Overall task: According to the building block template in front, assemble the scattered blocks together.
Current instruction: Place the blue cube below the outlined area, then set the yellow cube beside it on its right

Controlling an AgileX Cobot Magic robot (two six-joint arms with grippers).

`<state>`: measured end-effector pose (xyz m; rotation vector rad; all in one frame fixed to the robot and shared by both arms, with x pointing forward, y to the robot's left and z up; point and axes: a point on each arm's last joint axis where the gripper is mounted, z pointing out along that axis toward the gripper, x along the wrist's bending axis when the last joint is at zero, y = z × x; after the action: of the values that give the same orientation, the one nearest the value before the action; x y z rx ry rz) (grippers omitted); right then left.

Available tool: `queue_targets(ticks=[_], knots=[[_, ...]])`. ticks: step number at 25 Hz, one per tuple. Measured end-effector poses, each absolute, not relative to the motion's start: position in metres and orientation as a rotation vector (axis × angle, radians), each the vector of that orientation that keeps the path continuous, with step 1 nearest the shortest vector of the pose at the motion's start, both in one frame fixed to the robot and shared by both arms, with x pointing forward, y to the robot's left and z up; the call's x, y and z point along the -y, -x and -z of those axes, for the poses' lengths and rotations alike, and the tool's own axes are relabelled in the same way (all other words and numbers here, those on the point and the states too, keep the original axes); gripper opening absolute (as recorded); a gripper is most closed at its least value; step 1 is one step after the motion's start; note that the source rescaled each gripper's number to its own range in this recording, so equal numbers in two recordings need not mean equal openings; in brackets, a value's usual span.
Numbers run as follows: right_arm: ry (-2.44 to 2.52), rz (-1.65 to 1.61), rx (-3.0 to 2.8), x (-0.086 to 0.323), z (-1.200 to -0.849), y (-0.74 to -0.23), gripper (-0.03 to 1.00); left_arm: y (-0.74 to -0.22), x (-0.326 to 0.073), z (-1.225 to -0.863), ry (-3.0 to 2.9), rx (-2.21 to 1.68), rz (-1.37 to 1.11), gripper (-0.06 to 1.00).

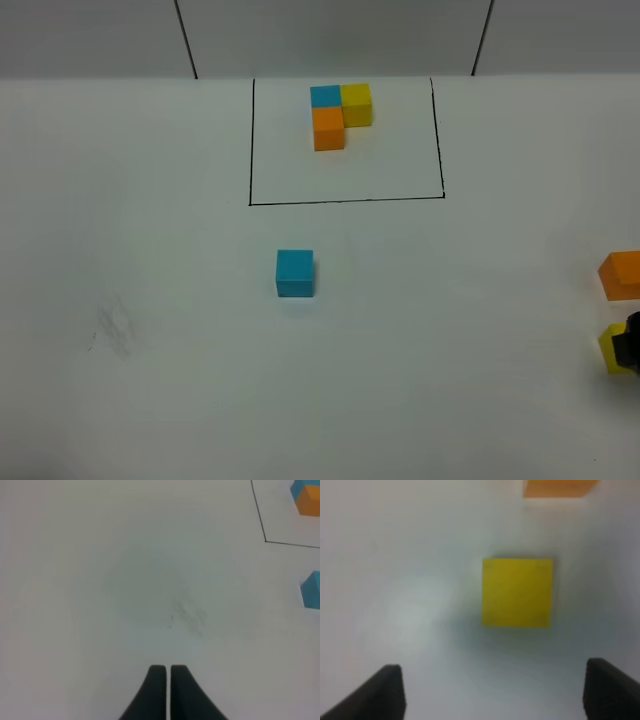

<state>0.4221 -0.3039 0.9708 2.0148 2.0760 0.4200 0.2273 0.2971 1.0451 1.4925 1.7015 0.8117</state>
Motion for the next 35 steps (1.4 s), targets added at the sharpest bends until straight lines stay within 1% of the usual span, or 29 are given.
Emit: queue_targets(ticks=[9,15,20,29,31,33,35], knots=[[-2.003,-0.383,-2.118,0.288,-0.946,-0.441,0.85,-0.227,-0.297,-1.045,-1.493,-1.701,-0.812,0.0],[-2.026,-0.28,-2.087,0.291,-0.93,-0.448,0.84,-0.227,-0.297,-1.045,-1.493,-1.701,-0.812,0.0],[-2.03,-0.262,-2.024,0.295,-0.925,-0.454,0.84,-0.227,-0.297,-1.045,-1.493,-1.701,-0.812,0.0],[-2.035,-0.231,-2.052,0.293,-0.903,-0.462,0.84,-0.227,-0.297,-1.045,-1.493,-1.701,-0.812,0.0],[-2.039,-0.221,-2.063,0.293,-0.897,-0.464,0.83,-0.227,-0.297,-1.045,-1.493,-1.701,-0.812,0.0],[-2.046,-0.207,-2.074,0.293,-0.891,-0.465,0.8,-0.227,-0.297,-1.045,-1.492,-1.702,-0.811,0.0],[-2.056,-0.193,-2.083,0.292,-0.886,-0.465,0.73,-0.227,-0.297,-1.045,-1.492,-1.702,-0.811,0.0]])
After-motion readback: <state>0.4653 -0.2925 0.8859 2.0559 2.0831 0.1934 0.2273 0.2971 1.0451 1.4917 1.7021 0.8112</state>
